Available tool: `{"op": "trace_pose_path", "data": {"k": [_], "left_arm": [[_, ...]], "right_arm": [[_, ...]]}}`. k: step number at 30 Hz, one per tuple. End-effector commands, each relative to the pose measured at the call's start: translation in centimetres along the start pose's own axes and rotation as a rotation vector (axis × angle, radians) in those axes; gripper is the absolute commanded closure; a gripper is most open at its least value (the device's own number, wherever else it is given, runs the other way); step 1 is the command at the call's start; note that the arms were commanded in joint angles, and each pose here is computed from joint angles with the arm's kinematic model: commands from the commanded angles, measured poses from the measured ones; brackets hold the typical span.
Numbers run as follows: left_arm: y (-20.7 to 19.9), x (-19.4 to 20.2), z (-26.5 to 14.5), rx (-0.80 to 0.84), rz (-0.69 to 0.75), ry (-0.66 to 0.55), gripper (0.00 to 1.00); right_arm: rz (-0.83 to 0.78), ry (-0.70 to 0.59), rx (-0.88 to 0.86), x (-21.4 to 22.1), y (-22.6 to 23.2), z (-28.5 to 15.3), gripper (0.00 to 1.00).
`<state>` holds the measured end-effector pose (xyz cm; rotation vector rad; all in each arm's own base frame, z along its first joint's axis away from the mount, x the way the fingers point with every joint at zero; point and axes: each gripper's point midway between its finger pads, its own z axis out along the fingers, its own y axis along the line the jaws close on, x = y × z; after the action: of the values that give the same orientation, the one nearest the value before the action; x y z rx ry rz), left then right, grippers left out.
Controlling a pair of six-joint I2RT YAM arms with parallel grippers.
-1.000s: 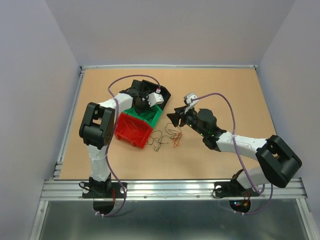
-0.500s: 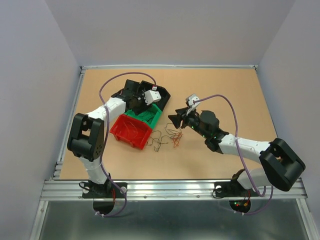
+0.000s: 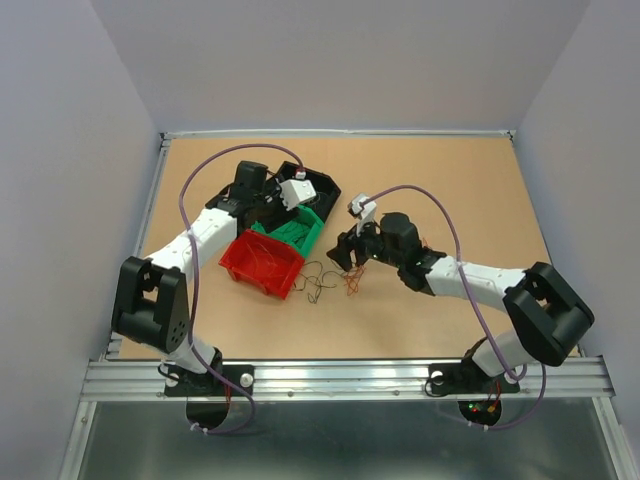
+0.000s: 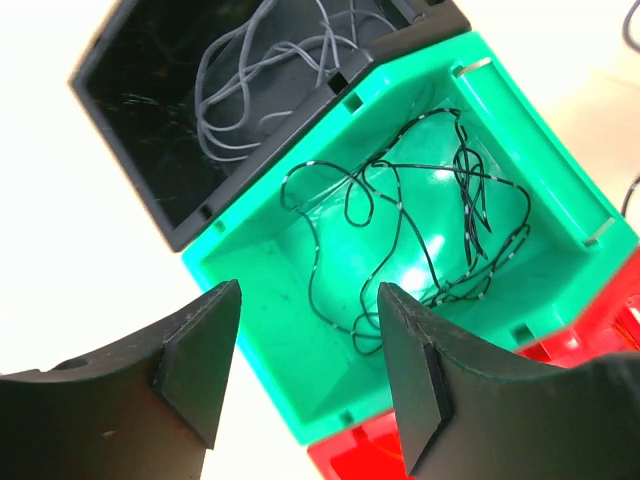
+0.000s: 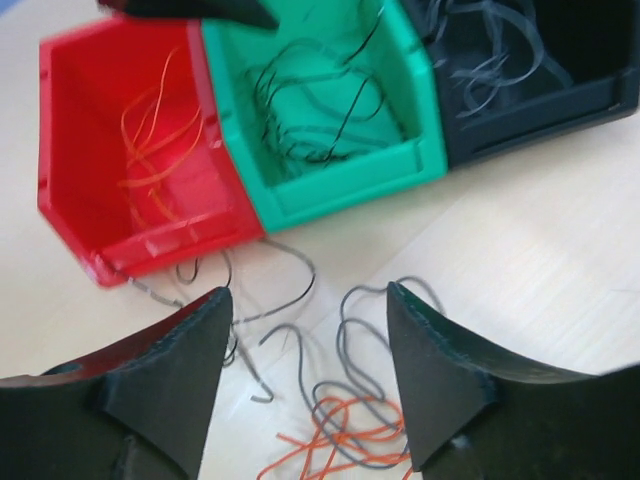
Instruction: Untangle the cables
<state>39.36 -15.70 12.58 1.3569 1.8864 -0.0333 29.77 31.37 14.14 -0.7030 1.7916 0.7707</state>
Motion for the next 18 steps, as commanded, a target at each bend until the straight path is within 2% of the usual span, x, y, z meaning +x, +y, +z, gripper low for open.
{"op": "trace_pose_path", "data": {"k": [1, 2, 5, 9, 11, 13, 18], "left_arm": [[1.3, -2.8, -3.5, -0.08, 0.01, -0.104, 0.31], [1.2, -2.9, -3.7, -0.091, 0.01, -0.117, 0.31], [1.5, -3.8, -5.0, -0.134, -0.014, -0.168, 0.25], [3.3, -5.2, -6.9, -0.243, -0.04, -0.255, 0.08], [3.9, -4.8, -8.0, -0.306, -0.077, -0.286, 0.04], [5.4, -6.1, -10.1, -0.399, -0.081, -0.372, 0.03], [7.2, -5.7, -13.1, -0.557, -0.168, -0.506, 0.01]], "right_arm": [[-0.048, 0.112, -0.135, 1.0, 2.6, 0.1, 0.28], [-0.06, 0.142, -0.162, 1.8, 3.7, 0.1, 0.21], [-0.128, 0.202, -0.177, 3.2, 5.4, 0.6, 0.15], [-0.168, 0.273, -0.165, 4.8, 6.1, 1.7, 0.14], [-0.193, 0.316, -0.167, 5.8, 6.5, 2.5, 0.14], [-0.209, 0.34, -0.144, 6.3, 6.4, 3.0, 0.14], [-0.225, 0.381, -0.119, 7.2, 6.2, 4.4, 0.16]]}}
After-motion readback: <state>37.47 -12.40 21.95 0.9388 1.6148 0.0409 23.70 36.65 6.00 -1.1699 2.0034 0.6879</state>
